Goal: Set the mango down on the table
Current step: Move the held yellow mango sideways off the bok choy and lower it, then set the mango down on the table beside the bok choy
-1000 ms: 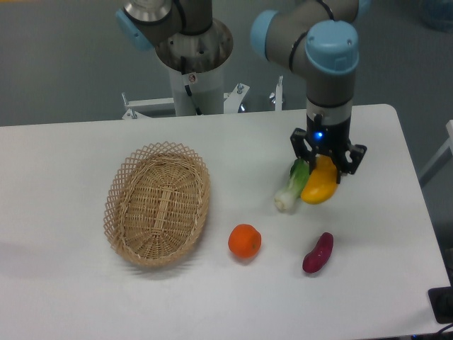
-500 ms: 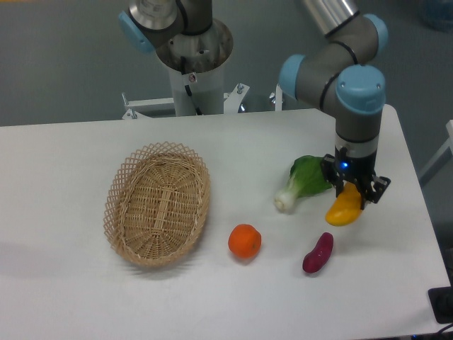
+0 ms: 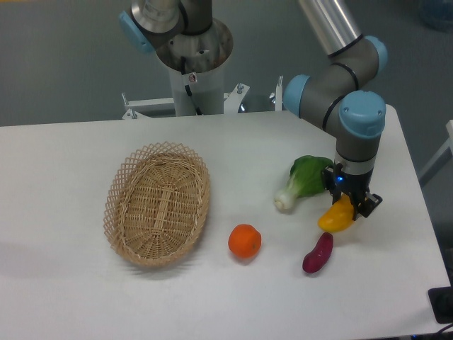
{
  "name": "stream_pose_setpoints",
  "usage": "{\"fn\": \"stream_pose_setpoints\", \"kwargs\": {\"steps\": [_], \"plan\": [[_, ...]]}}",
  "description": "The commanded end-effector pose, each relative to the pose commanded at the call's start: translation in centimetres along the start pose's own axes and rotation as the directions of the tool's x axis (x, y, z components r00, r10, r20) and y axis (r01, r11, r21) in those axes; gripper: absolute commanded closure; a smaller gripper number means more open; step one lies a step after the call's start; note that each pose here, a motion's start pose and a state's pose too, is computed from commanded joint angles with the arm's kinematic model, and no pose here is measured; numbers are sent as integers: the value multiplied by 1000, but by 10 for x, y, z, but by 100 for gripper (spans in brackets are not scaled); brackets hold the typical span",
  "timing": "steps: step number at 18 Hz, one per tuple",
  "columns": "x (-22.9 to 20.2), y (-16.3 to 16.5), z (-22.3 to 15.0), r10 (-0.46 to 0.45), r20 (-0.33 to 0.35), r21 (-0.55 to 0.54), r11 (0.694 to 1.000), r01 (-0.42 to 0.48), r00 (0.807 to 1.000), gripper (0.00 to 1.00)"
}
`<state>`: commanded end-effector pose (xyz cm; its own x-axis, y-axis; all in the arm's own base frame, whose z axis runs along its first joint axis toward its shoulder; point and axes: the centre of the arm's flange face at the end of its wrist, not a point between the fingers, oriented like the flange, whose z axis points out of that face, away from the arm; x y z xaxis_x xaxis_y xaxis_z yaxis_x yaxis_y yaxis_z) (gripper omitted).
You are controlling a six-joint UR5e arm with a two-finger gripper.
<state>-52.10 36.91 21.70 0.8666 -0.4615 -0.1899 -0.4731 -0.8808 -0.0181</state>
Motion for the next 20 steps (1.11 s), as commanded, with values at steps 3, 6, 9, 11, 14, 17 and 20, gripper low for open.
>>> {"fn": "stream_pose_setpoints", "kwargs": {"steps": [3, 6, 9, 11, 14, 17, 20], "plan": [[3, -2, 2, 1, -6, 1, 1000, -1, 1000, 48], [3, -2, 2, 1, -6, 1, 1000, -1, 1000, 37], [3, -2, 1, 0, -5, 1, 1000, 0, 1000, 10], [3, -1, -2, -2, 0, 0, 1000, 2, 1000, 0], [3, -1, -8, -13, 7, -2, 1000, 14, 1000, 0], [1, 0, -23, -40, 30, -6, 999, 40, 999, 0], [-14, 0, -44, -64, 79, -5, 998, 65, 995, 0]]}}
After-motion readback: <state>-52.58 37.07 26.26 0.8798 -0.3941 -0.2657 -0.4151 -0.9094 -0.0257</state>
